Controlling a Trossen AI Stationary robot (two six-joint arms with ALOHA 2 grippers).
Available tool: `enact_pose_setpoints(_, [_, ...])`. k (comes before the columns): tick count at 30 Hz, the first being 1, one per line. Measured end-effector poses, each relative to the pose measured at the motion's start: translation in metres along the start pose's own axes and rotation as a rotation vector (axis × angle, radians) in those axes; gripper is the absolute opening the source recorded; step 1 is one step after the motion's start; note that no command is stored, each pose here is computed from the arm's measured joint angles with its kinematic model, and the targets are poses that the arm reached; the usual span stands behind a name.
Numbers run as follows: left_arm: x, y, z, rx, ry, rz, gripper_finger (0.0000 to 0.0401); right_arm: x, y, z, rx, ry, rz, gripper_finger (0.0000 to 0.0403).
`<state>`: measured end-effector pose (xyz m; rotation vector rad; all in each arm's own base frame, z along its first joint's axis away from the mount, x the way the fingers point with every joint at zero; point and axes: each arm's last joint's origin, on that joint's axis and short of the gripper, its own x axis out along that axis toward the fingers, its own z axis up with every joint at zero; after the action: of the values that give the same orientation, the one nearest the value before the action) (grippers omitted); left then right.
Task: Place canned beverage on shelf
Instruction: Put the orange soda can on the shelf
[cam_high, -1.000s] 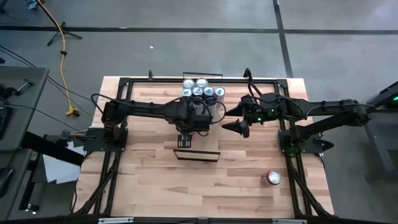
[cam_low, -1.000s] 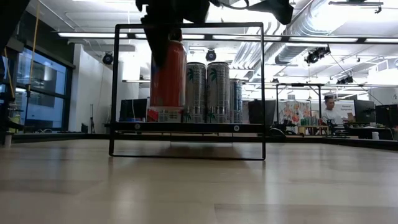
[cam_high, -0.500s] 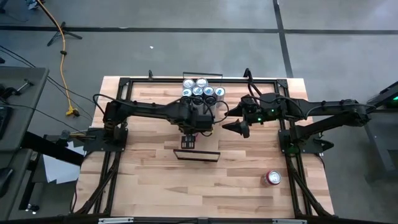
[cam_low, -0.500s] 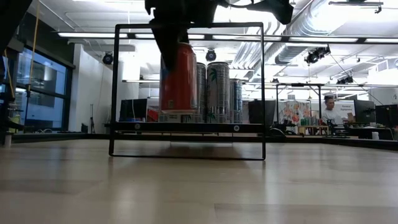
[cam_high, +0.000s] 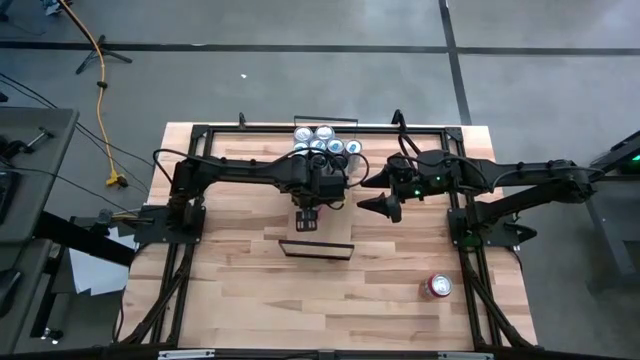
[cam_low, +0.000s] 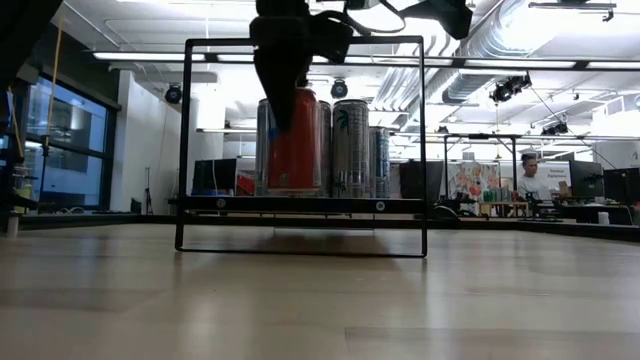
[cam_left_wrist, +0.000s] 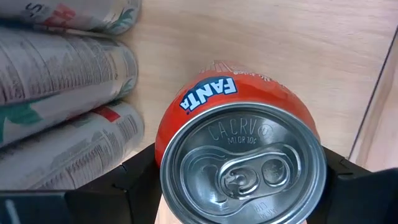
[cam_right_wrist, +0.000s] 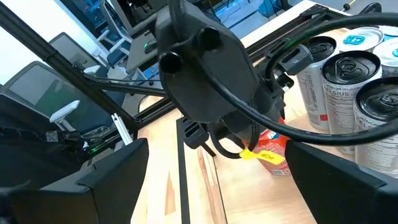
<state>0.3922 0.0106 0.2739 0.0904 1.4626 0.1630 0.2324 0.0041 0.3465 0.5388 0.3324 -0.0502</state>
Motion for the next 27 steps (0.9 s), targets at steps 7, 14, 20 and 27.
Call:
enact_pose_setpoints(7, [0.0025,-0.0005,0.0028,0.026,-0.014,-0.001,0.0246,0.0000,-0.0002,-0.0003,-0.004,0.003,-0.002,0.0364])
enact_pose_setpoints(14, [0.0025,-0.0004,0.0030,0.034,-0.016,0.007,0.0246,0.0000,-0.0002,-0.0004,-0.008,0.004,-0.002,0.0364])
enact_pose_setpoints(20, [0.0027,0.0013,0.0029,0.030,-0.014,0.010,0.0246,0.0000,-0.0002,-0.0004,-0.008,0.004,-0.002,0.0364])
enact_pose_setpoints(27, [0.0034,0.0050,0.0030,0.020,-0.014,-0.009,0.0246,0.0000,-0.0003,-0.0005,-0.007,0.004,-0.003,0.0364])
